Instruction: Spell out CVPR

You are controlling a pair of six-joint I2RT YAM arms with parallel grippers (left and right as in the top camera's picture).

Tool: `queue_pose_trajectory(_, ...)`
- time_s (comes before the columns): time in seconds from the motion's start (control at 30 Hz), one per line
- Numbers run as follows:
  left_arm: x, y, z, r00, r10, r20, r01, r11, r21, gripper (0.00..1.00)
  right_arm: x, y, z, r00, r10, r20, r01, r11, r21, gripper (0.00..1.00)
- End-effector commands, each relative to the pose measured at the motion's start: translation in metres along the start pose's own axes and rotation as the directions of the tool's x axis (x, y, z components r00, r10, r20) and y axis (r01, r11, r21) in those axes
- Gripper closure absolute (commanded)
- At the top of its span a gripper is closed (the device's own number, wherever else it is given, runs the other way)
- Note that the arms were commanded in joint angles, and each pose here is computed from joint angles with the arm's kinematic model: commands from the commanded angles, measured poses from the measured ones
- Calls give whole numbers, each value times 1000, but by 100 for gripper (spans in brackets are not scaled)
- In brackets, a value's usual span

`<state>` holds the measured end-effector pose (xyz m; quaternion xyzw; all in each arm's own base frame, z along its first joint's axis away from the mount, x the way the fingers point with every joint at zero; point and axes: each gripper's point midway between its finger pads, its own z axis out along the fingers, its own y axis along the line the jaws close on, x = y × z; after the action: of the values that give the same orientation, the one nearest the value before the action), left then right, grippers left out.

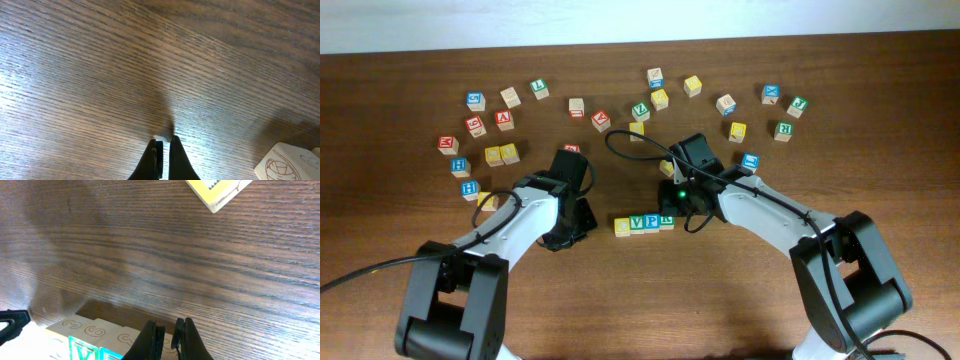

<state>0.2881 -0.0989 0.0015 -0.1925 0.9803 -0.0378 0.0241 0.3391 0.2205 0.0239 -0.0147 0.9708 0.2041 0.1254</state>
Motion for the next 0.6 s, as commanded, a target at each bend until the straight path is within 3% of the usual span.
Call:
queue_pose_trajectory(0.0, -1, 5, 2, 1000, 15, 3, -14, 1000, -21, 100, 4, 1, 1, 1000, -10, -14, 10, 1000, 5, 95)
queue_pose_trajectory(0.57, -1, 5, 2, 1000, 15, 3, -14, 1000, -21, 100, 4, 7, 1, 998, -66, -20, 65, 997, -30, 95)
